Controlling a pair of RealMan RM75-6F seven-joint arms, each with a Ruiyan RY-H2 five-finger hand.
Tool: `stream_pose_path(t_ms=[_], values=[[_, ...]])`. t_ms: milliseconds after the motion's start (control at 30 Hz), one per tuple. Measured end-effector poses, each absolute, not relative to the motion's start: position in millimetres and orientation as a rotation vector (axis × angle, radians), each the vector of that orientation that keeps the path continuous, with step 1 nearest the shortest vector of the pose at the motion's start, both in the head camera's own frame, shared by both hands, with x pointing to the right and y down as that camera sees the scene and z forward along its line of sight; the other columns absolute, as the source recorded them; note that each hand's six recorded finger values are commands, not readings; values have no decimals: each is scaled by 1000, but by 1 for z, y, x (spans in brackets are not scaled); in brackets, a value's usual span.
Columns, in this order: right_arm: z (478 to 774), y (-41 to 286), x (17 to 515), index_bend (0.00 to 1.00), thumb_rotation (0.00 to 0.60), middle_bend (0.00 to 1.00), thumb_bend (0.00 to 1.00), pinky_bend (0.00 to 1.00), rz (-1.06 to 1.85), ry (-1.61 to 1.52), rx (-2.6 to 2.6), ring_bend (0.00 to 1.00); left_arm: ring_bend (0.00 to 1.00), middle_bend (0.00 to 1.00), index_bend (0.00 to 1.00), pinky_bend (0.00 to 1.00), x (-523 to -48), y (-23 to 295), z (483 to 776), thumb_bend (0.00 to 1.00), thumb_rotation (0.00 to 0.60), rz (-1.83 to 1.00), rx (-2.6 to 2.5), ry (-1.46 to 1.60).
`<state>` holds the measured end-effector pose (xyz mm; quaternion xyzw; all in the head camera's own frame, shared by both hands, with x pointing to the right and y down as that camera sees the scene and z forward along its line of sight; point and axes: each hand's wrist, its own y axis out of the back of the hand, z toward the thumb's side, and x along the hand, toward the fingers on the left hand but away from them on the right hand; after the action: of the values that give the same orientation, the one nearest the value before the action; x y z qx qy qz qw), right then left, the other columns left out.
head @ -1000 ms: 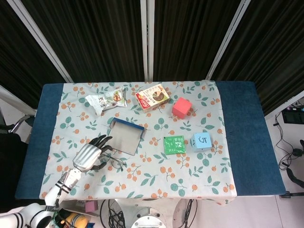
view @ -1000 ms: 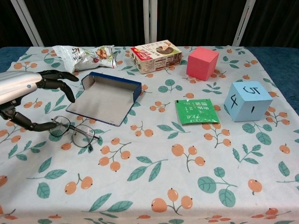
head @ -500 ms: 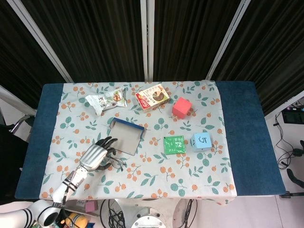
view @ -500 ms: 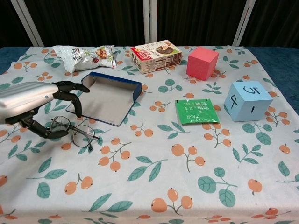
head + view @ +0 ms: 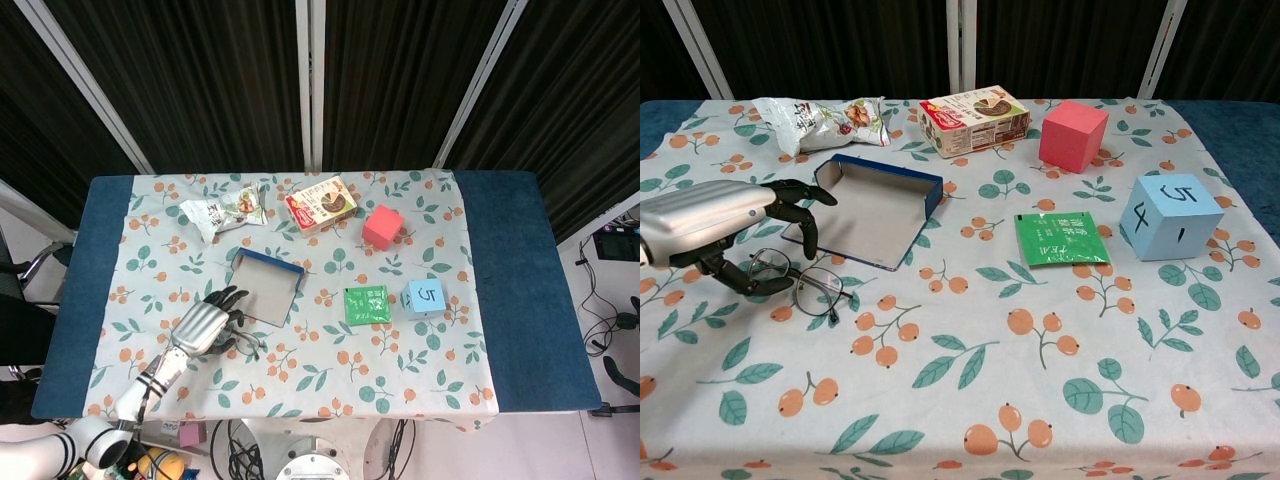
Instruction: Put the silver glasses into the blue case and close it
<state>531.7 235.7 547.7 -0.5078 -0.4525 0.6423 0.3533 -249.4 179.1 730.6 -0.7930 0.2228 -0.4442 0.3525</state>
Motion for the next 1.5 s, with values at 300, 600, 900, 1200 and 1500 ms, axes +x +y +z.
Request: stream_pose_path(t_ms=[300, 600, 900, 1200, 1500], values=[[551, 236, 534, 0, 600, 0, 176, 0, 1674, -1171, -1313, 0, 53, 107, 481, 184, -248, 179, 733, 359, 600, -1157, -2057, 576], [552, 237, 537, 0, 600, 0, 176, 0, 1686, -1175, -1311, 0, 53, 111, 494, 184, -245, 179, 736, 377, 600, -1163, -2063, 577], [554, 236, 537, 0, 600, 0, 176, 0, 1689, -1170, -1317, 0, 53, 119, 532, 184, -243, 177, 737, 408, 600, -1165, -2063, 586], [554, 236, 537, 0, 600, 0, 176, 0, 1695, -1167, -1319, 0, 54, 128, 560, 184, -242, 174, 738, 421, 600, -1173, -2062, 593], [554, 236, 537, 0, 600, 0, 176, 0, 1694, -1169, -1319, 0, 54, 137, 600, 184, -242, 172, 736, 440, 600, -1173, -2056, 609]])
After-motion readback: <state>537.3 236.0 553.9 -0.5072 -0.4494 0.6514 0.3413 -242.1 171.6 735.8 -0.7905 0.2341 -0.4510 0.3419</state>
